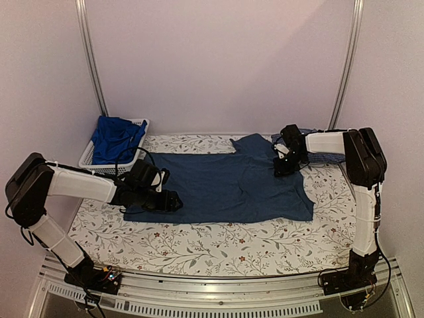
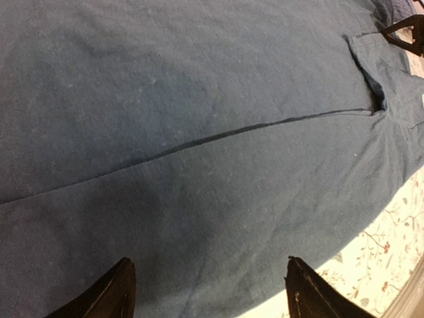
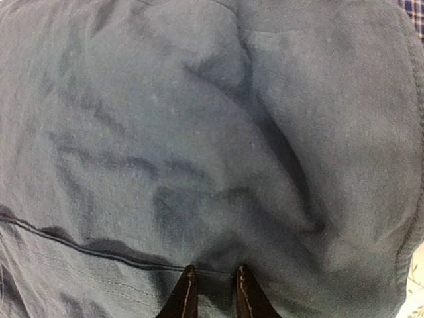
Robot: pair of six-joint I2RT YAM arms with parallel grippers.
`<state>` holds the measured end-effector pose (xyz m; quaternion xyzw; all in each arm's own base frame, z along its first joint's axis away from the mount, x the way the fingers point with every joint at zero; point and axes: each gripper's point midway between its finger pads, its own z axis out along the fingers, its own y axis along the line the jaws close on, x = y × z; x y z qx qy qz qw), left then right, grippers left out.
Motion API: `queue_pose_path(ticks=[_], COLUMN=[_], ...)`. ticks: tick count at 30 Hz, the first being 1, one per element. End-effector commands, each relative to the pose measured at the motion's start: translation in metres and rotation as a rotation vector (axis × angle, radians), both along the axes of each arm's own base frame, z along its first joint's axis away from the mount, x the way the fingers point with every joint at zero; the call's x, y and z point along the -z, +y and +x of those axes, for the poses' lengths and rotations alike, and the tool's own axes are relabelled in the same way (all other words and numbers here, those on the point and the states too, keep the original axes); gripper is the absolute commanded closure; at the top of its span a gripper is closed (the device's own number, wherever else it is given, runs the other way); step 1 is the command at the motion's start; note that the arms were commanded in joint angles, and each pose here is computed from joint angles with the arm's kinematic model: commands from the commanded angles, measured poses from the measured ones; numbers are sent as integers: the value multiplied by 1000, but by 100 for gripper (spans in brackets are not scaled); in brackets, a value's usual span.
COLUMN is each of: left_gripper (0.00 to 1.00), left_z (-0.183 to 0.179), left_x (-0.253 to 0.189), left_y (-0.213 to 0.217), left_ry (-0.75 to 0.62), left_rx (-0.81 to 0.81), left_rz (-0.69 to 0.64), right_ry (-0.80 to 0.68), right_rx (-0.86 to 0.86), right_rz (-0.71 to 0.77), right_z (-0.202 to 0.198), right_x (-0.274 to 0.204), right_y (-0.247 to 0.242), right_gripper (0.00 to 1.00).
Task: Fold and stack the mixed laundry pile
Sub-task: Adjust the 1/3-folded T-shirt at the center of the board.
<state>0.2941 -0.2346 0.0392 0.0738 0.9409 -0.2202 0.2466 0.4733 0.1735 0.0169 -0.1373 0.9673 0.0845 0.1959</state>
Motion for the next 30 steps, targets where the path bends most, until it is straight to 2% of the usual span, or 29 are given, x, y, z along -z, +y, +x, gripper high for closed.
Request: queue_pose_path(ticks=[1, 9, 15, 20, 22, 26, 30], left_gripper=[23, 23, 23, 23, 23, 23, 23], left_z=[11, 11, 11, 11, 11, 12, 11], left_x=[-6, -5, -5, -4, -5, -5, -5], left_y=[-1, -1, 0, 0, 0, 0, 0], left_ry=[-26, -22, -21, -21, -21, -22, -21], left_rx=[-1, -4, -5, -5, -6, -4, -5], left_rz=[-6, -8, -4, -3, -3, -2, -1], right_ry=[28, -33, -53, -55, -52, -43, -24], right_rx=[6, 12, 24, 32, 31, 28, 27], right_rz=[-2, 3, -13, -25, -25, -25, -29], right_z=[-2, 9, 15, 16, 15, 13, 8], right_x=[12, -17, -24, -24, -23, -21, -15], right_y=[-3, -1, -4, -7, -7, -7, -9], right_gripper=[87, 100, 100, 95, 96, 87, 91])
